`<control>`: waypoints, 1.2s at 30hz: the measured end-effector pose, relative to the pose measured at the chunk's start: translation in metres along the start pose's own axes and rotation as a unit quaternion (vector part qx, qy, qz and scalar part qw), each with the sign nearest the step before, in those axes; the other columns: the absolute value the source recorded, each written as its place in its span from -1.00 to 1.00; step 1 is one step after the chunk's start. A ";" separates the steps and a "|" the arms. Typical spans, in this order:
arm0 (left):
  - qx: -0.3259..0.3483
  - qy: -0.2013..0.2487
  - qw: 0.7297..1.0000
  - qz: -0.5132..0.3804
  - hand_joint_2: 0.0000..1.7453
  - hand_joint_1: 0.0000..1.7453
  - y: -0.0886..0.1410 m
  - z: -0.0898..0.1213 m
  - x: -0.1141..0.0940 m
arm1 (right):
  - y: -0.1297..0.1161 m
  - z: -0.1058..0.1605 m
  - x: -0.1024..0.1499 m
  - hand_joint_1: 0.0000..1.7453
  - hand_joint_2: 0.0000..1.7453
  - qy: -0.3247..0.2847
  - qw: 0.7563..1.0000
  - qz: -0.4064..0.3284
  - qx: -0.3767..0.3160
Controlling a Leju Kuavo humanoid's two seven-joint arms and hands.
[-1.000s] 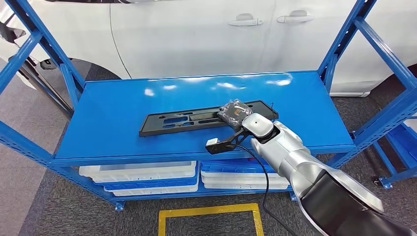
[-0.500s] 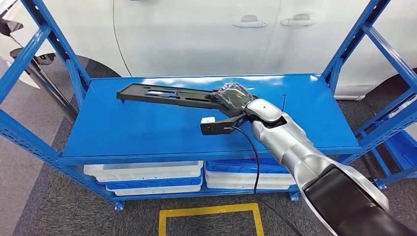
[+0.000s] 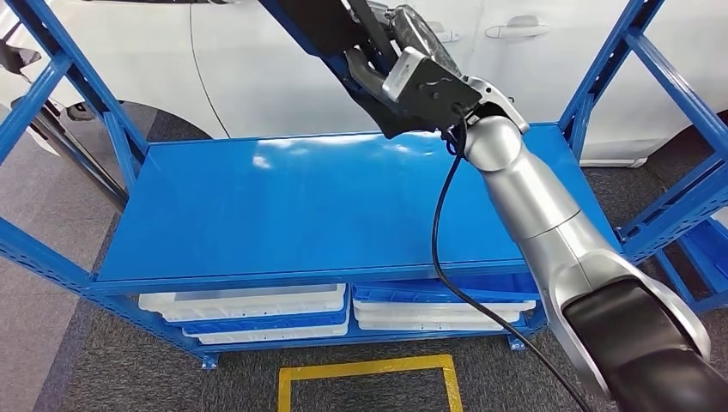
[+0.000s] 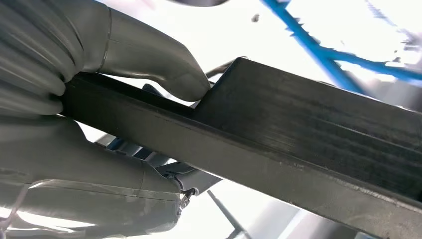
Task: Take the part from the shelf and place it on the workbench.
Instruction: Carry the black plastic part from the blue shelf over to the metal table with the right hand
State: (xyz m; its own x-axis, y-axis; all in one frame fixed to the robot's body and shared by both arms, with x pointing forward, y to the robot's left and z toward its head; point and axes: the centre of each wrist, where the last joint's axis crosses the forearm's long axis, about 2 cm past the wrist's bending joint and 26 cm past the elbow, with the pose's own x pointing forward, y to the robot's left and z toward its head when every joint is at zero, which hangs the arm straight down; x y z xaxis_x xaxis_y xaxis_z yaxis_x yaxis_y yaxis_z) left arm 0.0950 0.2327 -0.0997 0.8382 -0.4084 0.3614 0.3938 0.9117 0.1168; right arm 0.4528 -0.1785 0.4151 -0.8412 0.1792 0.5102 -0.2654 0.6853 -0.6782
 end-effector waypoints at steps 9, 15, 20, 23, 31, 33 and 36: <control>0.006 -0.003 1.000 0.007 1.00 -1.00 0.002 0.000 0.001 | -0.004 0.004 0.022 1.00 1.00 -0.059 0.998 -0.016 -0.018; 0.012 -0.009 0.999 0.030 1.00 -1.00 0.002 0.000 -0.001 | 0.010 0.028 0.030 1.00 1.00 -0.130 0.981 -0.129 -0.062; 0.017 -0.006 0.999 0.051 1.00 -1.00 -0.002 0.002 -0.008 | 0.049 0.076 0.037 1.00 1.00 -0.183 0.958 -0.193 -0.106; 0.022 -0.006 0.998 0.063 1.00 -1.00 -0.005 0.002 -0.009 | 0.074 0.100 0.043 1.00 1.00 -0.205 0.944 -0.231 -0.115; 0.030 -0.005 0.997 0.071 1.00 -1.00 -0.008 0.003 -0.014 | 0.173 0.167 0.069 1.00 1.00 -0.188 0.918 -0.326 -0.128; 0.035 -0.001 0.997 0.067 1.00 -1.00 -0.007 0.003 -0.014 | 0.187 0.178 0.077 1.00 1.00 -0.183 0.913 -0.339 -0.131; 0.048 0.002 0.997 0.066 1.00 -1.00 -0.006 0.003 -0.012 | 0.196 0.184 0.083 1.00 1.00 -0.185 0.909 -0.352 -0.126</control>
State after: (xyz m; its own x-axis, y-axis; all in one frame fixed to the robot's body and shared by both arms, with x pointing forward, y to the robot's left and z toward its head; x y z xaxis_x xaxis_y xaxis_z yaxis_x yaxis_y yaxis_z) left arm 0.0815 0.2319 -0.1020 0.8819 -0.2844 0.3761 0.2422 0.9576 0.1561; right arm 0.2445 -0.1593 0.2277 -0.6184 -0.5842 0.5256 -0.7217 0.6869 -0.0856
